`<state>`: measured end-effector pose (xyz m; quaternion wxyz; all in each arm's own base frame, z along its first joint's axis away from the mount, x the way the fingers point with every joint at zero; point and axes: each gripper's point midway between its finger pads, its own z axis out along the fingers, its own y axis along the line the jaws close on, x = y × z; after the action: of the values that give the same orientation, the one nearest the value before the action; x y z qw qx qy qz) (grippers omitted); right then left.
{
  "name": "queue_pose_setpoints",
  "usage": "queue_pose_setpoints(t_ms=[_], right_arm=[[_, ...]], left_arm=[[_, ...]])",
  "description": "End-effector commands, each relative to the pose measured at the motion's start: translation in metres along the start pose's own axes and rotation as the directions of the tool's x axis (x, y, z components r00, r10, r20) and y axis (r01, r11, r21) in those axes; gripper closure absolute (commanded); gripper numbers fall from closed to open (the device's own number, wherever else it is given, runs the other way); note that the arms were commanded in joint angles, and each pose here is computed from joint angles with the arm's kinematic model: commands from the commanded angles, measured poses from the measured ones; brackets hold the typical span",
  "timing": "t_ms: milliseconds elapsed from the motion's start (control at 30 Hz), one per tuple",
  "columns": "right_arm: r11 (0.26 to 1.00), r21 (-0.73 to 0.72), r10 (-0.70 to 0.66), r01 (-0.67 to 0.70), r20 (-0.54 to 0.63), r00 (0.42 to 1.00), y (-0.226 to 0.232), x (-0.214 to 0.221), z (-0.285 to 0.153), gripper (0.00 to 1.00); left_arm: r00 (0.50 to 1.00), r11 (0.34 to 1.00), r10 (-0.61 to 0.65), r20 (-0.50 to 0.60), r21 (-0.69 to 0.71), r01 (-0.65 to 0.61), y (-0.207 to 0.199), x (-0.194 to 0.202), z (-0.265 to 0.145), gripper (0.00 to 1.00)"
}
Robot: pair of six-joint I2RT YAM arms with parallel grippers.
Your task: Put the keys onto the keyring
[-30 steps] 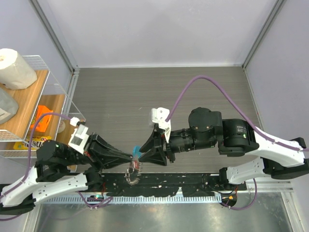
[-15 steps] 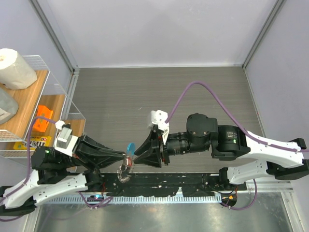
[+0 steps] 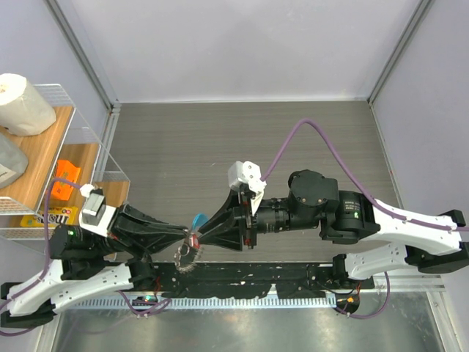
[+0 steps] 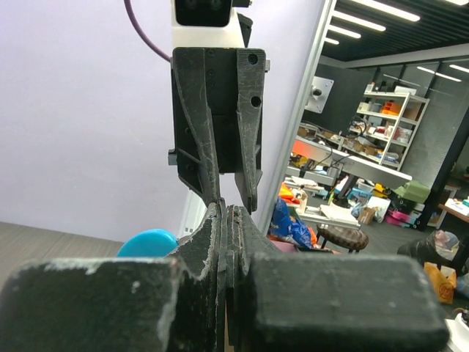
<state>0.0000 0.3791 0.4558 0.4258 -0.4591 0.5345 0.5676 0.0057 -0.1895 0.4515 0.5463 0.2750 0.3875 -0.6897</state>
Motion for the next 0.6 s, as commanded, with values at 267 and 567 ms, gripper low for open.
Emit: queue_pose_setpoints(t_ms=[267,567], right_arm=[[1.000,-0.017,-0.008,0.009,0.087,0.996,0.006,-0.032,0.007,0.74],[1.000,-0.021,-0.008,0.009,0.076,0.997,0.006,-0.031,0.013,0.85]], left_arm=[[0.990,0.998,0.014,0.141,0.054,-0.022,-0.014,-0.033,0.001,1.00],[0.988,0.997,0.010,0.157,0.068,-0.021,-0.016,-0.033,0.001,1.00]])
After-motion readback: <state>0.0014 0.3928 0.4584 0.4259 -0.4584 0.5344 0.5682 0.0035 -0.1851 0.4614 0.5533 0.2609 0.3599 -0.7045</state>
